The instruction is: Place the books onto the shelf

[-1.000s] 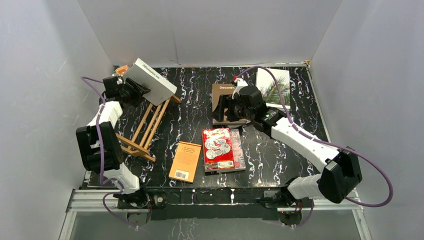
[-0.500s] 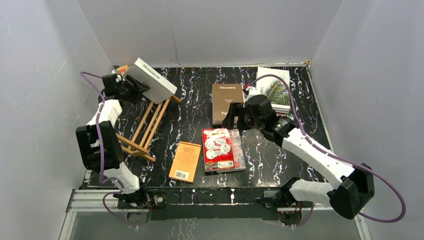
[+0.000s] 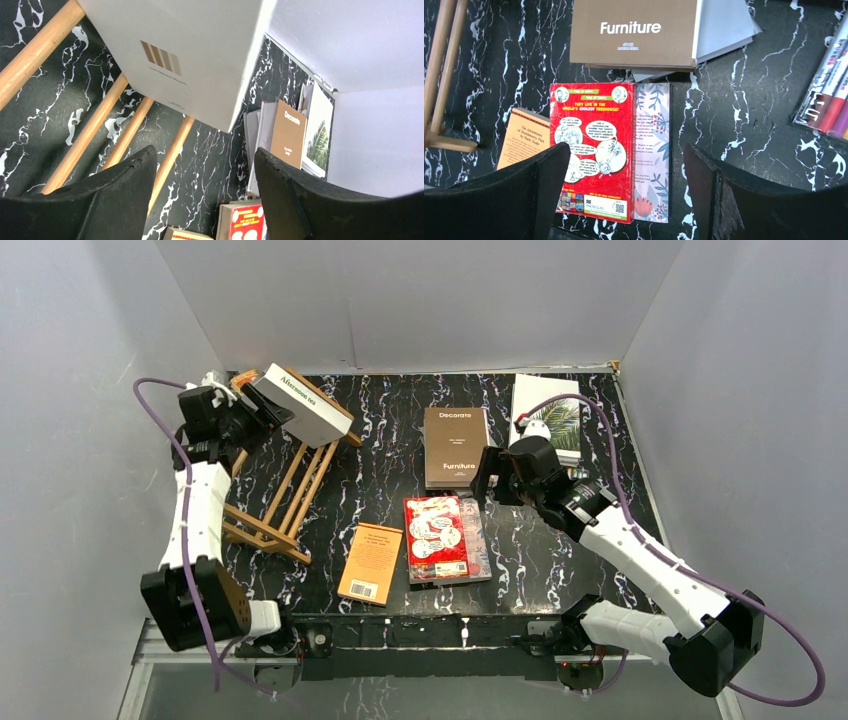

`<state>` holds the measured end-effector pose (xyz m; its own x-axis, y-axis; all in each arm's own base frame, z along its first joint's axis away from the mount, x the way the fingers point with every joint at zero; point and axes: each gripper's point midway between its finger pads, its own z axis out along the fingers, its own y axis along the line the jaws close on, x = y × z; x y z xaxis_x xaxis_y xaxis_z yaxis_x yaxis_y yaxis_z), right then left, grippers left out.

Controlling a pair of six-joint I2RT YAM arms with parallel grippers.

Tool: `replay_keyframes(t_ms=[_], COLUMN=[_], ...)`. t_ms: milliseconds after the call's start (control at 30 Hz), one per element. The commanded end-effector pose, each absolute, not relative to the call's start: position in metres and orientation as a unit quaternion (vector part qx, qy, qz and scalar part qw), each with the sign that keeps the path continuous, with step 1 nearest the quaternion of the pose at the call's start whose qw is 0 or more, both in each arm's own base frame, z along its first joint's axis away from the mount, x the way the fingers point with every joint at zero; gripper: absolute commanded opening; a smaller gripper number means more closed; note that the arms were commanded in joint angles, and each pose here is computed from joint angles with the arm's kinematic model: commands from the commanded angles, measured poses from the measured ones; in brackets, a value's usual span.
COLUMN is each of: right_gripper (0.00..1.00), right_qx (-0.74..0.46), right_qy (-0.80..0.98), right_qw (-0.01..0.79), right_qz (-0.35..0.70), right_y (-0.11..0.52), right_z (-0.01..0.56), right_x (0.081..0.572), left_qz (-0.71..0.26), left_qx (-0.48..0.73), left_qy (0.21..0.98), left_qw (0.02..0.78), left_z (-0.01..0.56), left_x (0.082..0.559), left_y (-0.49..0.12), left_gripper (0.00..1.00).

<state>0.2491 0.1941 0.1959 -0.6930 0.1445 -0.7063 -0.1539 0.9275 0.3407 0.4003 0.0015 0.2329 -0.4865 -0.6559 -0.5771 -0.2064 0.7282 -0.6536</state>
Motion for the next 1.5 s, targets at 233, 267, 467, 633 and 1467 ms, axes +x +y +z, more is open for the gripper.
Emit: replay_keyframes(t_ms=[233,267,467,633,1467], right_gripper=[0.98,0.98,0.99,0.99,0.91], right_qx=[0.098,0.1,0.126,0.124,0.047], right_qy=[0.887,0.888,0.887,0.87,0.868], right_qw=[0.402,0.396,0.372,0.35,0.313], right_qz=[0.204,0.21,0.243,0.326,0.382], right_y=[0.173,0.173,0.161,0.159,0.158], right_z=[0.219,0.217,0.196,0.184,0.131], right_x=[0.255,0.257,0.277,0.294,0.336], left_qz=[-0.308,-0.321,-0.371,-0.407,-0.442], left_qx=[-0.146,-0.12,0.005,0.051,-0.066], left_qy=[0.832,0.831,0.837,0.843,0.853], left_qw=[0.437,0.439,0.401,0.348,0.268], left_z=[0.288,0.292,0.285,0.27,0.126], left_x=[0.337,0.334,0.317,0.303,0.404], left_y=[-0.044,-0.055,-0.122,-0.172,-0.301], left_gripper=[0.93,0.94,0.94,0.93,0.92])
